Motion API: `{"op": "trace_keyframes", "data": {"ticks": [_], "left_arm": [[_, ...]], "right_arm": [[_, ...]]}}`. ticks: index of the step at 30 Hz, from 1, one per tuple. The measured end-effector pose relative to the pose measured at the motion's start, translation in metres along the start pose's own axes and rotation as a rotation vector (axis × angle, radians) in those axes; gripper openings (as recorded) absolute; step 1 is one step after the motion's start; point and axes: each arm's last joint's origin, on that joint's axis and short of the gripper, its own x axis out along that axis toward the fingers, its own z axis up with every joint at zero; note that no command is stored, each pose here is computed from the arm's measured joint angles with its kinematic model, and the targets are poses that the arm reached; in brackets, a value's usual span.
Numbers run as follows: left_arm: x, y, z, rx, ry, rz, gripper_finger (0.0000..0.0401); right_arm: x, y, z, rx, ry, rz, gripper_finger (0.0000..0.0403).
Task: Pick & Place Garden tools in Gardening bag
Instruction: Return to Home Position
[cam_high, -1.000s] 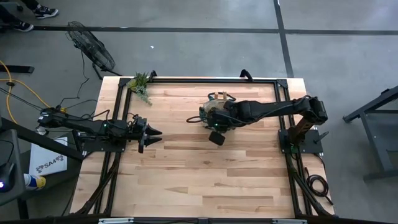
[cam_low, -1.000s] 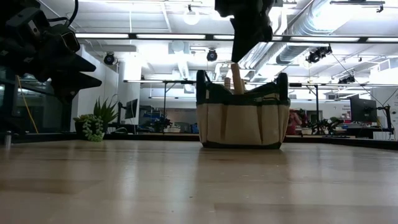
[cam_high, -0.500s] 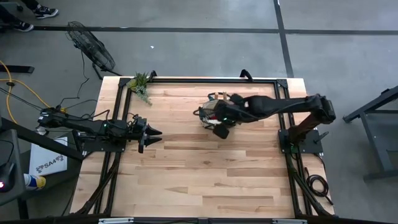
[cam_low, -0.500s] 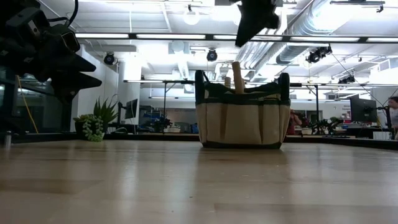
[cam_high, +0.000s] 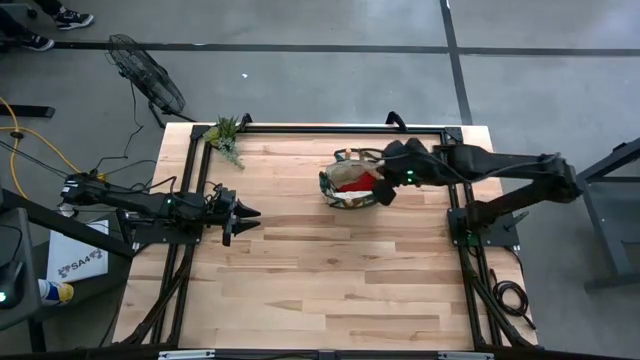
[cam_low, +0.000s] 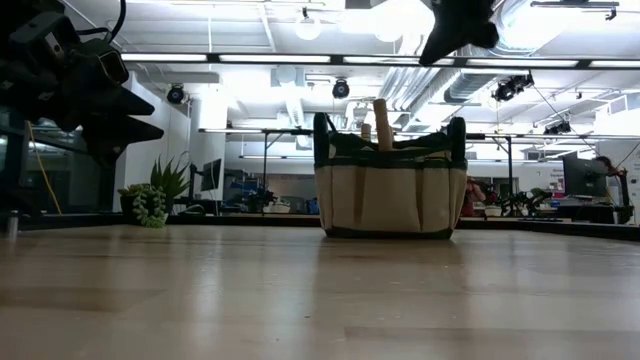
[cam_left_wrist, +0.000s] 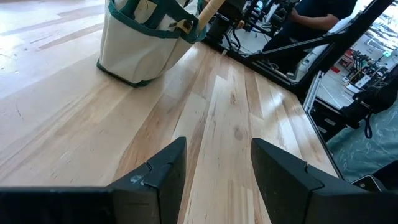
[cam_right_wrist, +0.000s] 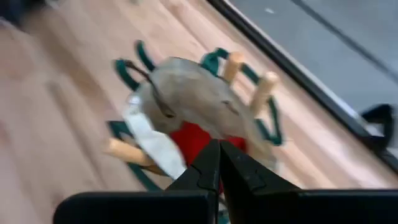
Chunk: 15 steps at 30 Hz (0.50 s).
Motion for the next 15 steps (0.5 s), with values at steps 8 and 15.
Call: {"op": "trace_keyframes", "data": {"ticks": [8,15], "left_arm": [[0.000,0.000,0.000,0.000,0.000,0.000,0.0175],[0.000,0.000,0.000,0.000,0.000,0.000,0.0175]], "right_arm": [[0.004,-0.033,-0.040,0.114,-0.078,0.307,0.0002],[0.012,-0.063,-0.080,0.190,-0.131,0.397,0.0002]]}}
